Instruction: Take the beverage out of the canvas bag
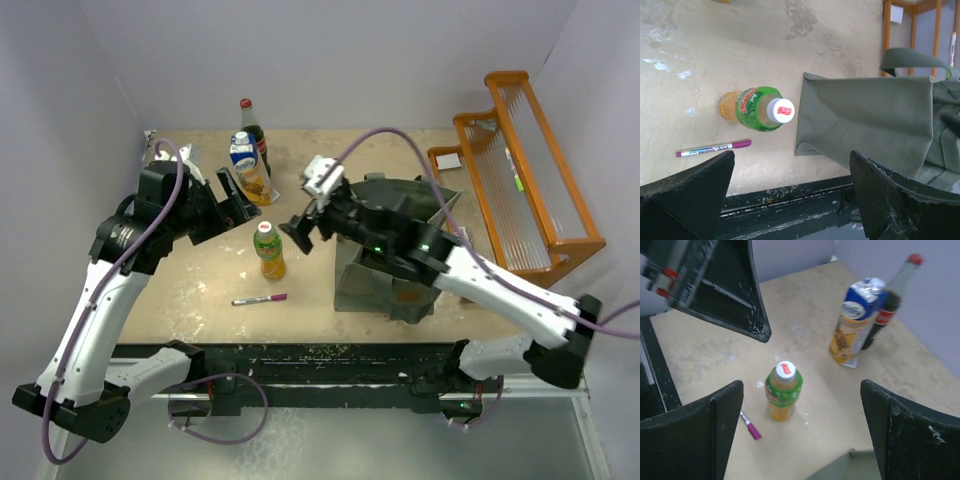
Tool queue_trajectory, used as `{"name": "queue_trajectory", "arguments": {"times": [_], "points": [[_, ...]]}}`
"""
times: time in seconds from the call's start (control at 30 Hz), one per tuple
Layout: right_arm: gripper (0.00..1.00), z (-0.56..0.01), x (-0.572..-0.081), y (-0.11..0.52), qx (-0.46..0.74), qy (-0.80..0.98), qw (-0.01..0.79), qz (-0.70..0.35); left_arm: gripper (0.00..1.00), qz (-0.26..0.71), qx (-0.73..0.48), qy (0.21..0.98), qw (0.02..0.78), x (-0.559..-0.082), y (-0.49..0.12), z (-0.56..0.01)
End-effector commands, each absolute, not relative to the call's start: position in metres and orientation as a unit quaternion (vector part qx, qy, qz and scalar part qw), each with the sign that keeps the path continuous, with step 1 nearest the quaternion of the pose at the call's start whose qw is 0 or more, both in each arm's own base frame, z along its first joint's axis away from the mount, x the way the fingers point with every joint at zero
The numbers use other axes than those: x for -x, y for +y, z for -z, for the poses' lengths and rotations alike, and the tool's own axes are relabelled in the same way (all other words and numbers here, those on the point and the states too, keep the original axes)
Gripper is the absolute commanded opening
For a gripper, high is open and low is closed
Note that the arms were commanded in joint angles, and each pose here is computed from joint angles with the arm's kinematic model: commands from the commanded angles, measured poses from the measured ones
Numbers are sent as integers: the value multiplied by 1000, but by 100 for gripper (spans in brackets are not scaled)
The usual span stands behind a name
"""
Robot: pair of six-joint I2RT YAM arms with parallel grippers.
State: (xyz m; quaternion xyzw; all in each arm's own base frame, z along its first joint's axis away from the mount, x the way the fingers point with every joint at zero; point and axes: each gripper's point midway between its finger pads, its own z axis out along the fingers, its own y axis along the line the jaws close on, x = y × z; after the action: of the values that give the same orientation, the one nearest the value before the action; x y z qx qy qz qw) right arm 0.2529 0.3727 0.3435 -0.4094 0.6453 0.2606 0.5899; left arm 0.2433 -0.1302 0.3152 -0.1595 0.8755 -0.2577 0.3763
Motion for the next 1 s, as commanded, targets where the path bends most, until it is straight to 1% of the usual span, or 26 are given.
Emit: {"name": "queue_trajectory", "arguments": {"times": [0.0,0.13,0.3,0.43,0.5,0.67,0.73,0.97], "points": [[100,-374,-252,298,347,675,626,-180,100,297,78,879,366,-256,-158,-317],[100,-384,-247,247,296,686,651,-136,96,267,36,904,332,-269,-170,-289],[100,-385,-235,218,260,697,654,-136,95,179,-50,921,343,-277,-198,-268],[100,-388,-227,201,227,702,659,-149,93,70,-43,935,346,-292,-172,-253],[100,-389,-224,191,211,702,664,-149,93,52,-38,933,354,-295,-166,-251],[100,-389,-220,176,200,700,671,-140,92,52,-42,935,348,-293,-166,-242],[100,-388,-220,175,201,701,671,-133,89,54,-43,936,344,-293,-168,-237],[100,-389,-229,187,218,693,676,-124,68,81,-44,940,330,-291,-180,-227]]}}
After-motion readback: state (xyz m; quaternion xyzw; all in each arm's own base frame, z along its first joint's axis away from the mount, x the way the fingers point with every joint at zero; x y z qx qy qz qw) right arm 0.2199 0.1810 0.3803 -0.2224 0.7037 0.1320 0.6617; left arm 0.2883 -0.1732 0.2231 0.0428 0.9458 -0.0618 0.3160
